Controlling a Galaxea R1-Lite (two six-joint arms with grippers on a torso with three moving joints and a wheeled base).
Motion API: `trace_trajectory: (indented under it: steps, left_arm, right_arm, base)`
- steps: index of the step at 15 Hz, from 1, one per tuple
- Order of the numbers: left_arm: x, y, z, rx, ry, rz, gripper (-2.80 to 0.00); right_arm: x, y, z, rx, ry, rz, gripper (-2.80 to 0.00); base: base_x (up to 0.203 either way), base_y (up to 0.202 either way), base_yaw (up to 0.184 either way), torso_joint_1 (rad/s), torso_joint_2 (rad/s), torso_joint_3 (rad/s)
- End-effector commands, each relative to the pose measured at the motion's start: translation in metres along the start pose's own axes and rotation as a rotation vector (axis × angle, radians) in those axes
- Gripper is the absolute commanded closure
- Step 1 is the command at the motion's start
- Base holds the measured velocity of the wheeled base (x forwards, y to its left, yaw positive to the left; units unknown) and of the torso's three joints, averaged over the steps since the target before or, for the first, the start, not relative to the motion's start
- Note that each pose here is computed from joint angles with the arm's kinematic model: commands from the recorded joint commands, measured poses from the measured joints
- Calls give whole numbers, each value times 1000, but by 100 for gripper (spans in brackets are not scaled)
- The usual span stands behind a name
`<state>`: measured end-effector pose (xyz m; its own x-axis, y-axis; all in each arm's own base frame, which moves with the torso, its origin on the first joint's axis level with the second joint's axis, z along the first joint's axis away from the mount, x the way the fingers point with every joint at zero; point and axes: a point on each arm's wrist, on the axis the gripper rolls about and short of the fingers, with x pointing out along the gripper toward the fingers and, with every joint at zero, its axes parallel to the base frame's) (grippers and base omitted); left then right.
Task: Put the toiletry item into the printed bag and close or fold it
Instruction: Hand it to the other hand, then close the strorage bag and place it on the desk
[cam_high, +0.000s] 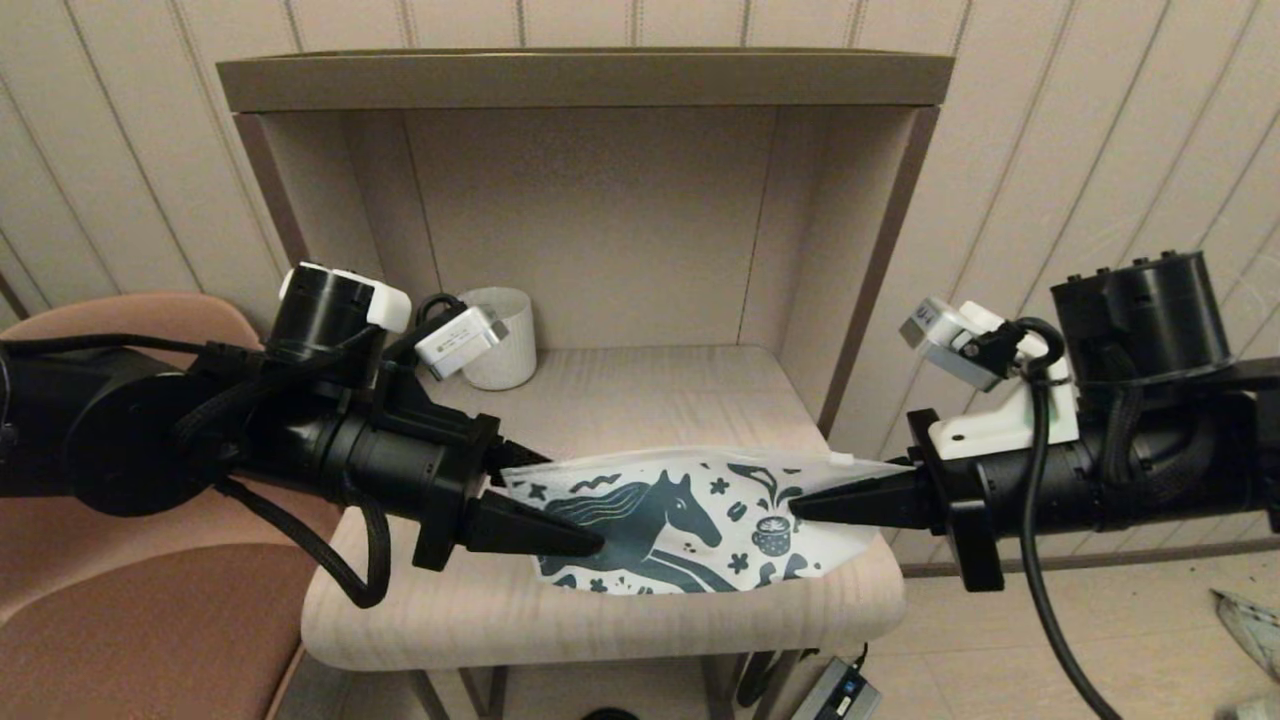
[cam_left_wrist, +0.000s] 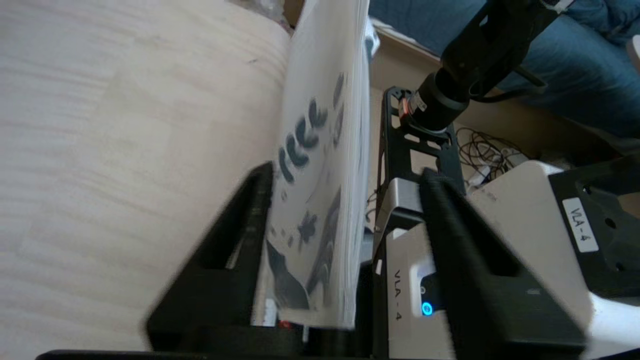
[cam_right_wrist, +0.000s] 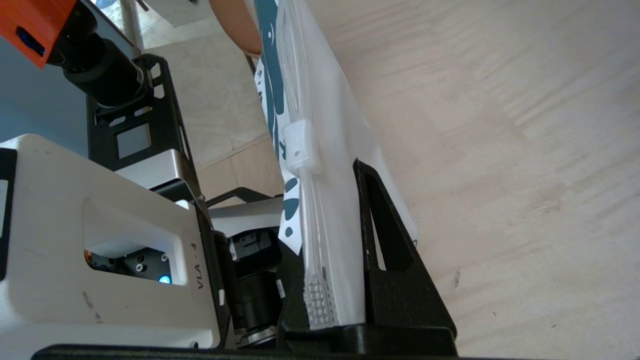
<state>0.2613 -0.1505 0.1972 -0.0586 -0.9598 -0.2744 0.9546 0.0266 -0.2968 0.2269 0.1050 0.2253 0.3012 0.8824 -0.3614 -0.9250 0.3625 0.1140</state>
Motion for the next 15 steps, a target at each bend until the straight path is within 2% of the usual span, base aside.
trace_trajectory:
  steps: [1, 4, 8, 10, 13, 15]
  left_arm:
    - [-4, -5, 7, 23, -16, 1, -280]
    - [-6, -7, 19, 65, -26, 48, -280]
    - [-4, -13, 34, 116, -38, 53, -280]
    - [12, -19, 51, 153, -23, 61, -280]
    - [53, -21, 59, 161, 36, 35, -280]
    - [70, -23, 64, 179, 49, 32, -280]
  right_arm:
    - [5, 2, -2, 2, 9, 20, 0]
    - [7, 5, -1, -3, 11, 38, 0]
    - [11, 9, -2, -3, 18, 57, 0]
    - [11, 9, -1, -3, 17, 57, 0]
    - [12, 11, 0, -5, 16, 65, 0]
    - [15, 10, -1, 0, 23, 70, 0]
  base:
    - [0, 0, 0, 0, 0, 0]
    - [0, 0, 0, 0, 0, 0]
    - [0, 0, 0, 0, 0, 0]
    - [0, 0, 0, 0, 0, 0]
    - [0, 0, 0, 0, 0, 0]
    - [0, 0, 0, 0, 0, 0]
